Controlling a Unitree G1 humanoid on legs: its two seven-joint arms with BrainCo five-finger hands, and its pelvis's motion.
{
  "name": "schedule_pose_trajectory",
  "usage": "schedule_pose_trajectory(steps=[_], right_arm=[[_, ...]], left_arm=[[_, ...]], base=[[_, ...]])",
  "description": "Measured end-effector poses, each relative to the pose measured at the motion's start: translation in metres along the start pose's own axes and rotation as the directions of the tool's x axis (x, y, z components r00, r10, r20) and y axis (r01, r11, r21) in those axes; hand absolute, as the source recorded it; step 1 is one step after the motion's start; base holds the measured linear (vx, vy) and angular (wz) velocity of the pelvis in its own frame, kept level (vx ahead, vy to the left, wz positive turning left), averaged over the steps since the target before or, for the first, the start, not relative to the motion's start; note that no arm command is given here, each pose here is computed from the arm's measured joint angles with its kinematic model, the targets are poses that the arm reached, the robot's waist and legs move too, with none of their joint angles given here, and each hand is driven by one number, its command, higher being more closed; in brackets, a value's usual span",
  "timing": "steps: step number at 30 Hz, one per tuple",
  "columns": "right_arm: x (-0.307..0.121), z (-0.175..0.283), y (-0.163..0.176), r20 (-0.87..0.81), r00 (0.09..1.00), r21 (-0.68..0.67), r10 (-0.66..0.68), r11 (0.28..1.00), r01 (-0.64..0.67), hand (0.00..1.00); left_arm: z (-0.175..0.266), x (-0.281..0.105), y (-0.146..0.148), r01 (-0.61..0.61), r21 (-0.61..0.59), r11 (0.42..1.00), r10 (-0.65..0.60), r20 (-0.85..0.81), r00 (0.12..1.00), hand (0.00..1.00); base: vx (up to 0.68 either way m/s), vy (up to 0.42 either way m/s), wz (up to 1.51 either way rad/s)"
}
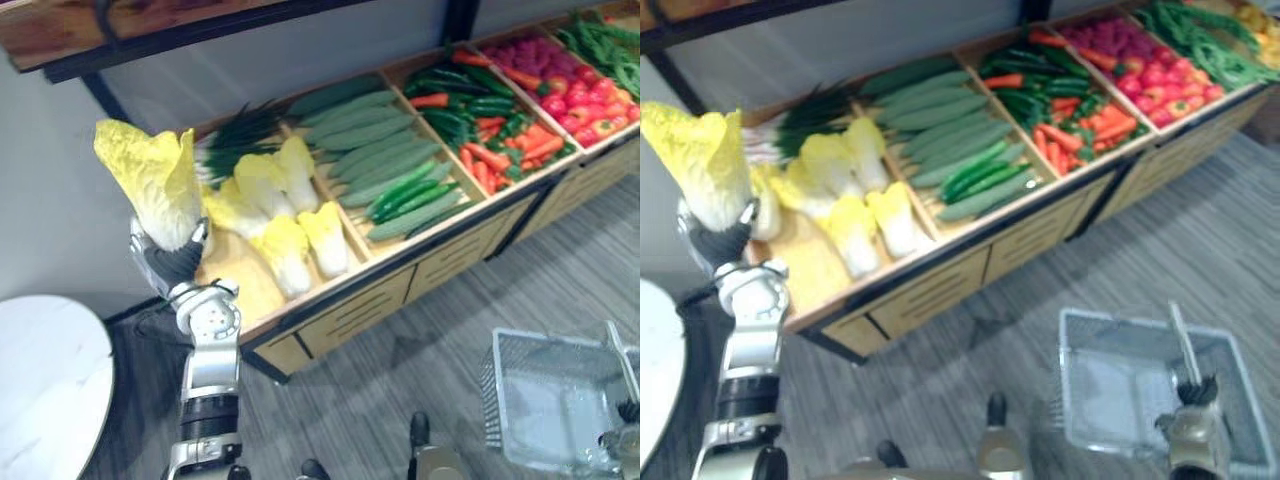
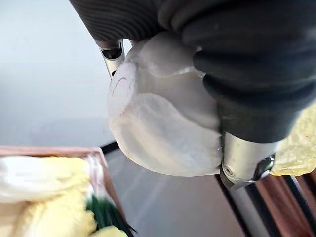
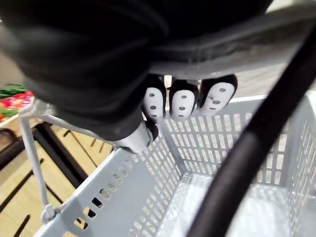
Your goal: Pick vegetable in the basket
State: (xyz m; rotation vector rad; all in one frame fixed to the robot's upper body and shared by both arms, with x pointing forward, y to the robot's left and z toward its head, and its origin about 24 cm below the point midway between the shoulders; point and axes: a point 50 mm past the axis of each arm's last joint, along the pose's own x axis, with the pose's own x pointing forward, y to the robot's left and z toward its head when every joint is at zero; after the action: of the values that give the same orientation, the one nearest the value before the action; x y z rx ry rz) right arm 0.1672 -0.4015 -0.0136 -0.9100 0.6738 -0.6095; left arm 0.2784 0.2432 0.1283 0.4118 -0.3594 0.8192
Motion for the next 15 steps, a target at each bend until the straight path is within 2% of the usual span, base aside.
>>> schedule_pose_trajectory(steps=[4,7,9,11,13,15], right_arm=[[0.009,0.035,-0.018,0.183,0.983,-0.086,0.016,0.996,0.0,1.0],[0.009,0.056,-0.021,0.29,0.954,-0.164,0.074,0.986,-0.027,1.0],[0.007,0.063,-0.019,0.329,0.938,-0.185,0.109,0.982,-0.049,1.0],[0.005,0.069,-0.016,0.358,0.924,-0.198,0.137,0.978,-0.069,1.0],[0.004,0.068,-0.013,0.358,0.921,-0.211,0.157,0.974,-0.084,1.0],[-0.002,0.067,-0.011,0.376,0.908,-0.232,0.184,0.968,-0.101,1.0]], left_arm=[[0.024,0.009,0.004,0.176,0.013,0.984,-0.175,0.23,0.957,1.0],[0.037,0.018,0.01,0.336,-0.008,0.942,-0.314,0.334,0.889,1.0],[0.048,0.019,0.011,0.454,-0.064,0.889,-0.398,0.383,0.834,1.0],[0.062,0.013,0.007,0.582,-0.159,0.798,-0.467,0.448,0.762,1.0],[0.068,0.005,0.001,0.65,-0.195,0.734,-0.51,0.473,0.718,1.0],[0.081,-0.013,-0.01,0.759,-0.218,0.613,-0.581,0.527,0.62,1.0]], base=[[-0.02,0.01,-0.49],[-0.01,0.006,-0.41],[-0.02,0.001,-0.33],[-0.04,0.008,-0.18],[-0.04,0.007,-0.1],[-0.04,0.009,-0.12]])
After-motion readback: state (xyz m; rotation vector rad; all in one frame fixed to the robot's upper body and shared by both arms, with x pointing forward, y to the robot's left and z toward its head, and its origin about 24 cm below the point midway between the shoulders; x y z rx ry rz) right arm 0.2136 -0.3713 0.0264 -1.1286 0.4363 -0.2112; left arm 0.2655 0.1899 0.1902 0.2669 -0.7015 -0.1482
